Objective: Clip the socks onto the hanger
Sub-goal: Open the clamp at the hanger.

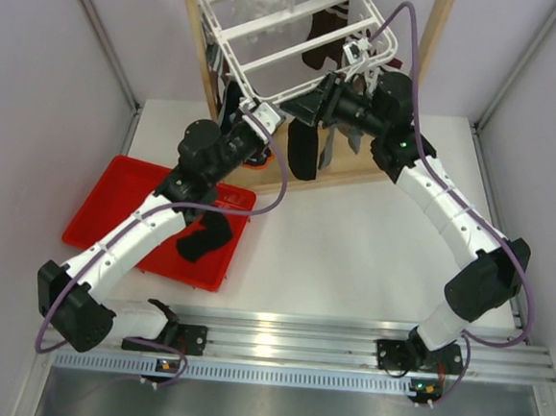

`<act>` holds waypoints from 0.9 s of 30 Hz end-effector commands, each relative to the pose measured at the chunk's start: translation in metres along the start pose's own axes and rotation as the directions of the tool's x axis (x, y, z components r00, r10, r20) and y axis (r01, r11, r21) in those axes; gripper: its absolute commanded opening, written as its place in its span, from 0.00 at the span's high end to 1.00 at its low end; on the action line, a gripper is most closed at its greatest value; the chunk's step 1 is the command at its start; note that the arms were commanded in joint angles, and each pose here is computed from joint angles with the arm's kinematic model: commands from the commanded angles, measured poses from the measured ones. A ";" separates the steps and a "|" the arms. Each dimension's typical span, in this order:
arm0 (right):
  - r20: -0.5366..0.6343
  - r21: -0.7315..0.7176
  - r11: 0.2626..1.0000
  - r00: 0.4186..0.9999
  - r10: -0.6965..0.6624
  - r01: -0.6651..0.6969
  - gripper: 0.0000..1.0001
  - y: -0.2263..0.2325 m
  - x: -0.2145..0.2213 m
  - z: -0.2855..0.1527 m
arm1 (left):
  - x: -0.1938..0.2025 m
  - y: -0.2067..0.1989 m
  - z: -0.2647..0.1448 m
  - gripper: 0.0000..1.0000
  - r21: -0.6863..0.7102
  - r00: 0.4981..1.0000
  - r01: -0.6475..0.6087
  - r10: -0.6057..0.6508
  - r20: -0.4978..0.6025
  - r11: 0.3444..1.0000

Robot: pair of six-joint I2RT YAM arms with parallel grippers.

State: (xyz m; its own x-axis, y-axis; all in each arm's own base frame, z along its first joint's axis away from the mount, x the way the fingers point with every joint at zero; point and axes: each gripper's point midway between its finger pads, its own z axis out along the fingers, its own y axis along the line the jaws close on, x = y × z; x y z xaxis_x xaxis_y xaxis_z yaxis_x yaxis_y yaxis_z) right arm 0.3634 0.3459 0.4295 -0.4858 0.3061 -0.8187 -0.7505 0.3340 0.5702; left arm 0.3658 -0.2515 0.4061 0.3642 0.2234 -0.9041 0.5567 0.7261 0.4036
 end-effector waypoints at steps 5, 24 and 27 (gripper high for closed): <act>0.080 -0.025 1.000 0.997 0.020 -0.018 0.52 0.012 -0.028 -0.016 | -0.042 0.011 -0.012 1.00 -0.019 0.990 0.075 -0.072 0.125 0.997; 0.004 -0.199 0.970 0.990 0.143 -0.139 0.36 0.046 -0.014 -0.017 | -0.056 0.007 -0.020 1.00 0.001 0.973 0.087 -0.085 0.213 0.996; -0.003 -0.197 0.970 0.990 0.144 -0.142 0.35 0.045 -0.010 -0.015 | -0.056 0.005 -0.020 1.00 0.006 0.970 0.084 -0.084 0.228 0.996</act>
State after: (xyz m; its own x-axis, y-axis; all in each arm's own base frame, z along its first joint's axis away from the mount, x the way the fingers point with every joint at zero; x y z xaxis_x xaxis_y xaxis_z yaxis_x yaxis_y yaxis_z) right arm 0.3409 0.3423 0.4443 -0.6222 0.3403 -0.7051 -0.7024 0.1551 0.6947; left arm 0.3531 -0.2455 0.4206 0.3810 0.1072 -0.9183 0.5769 0.7486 0.3267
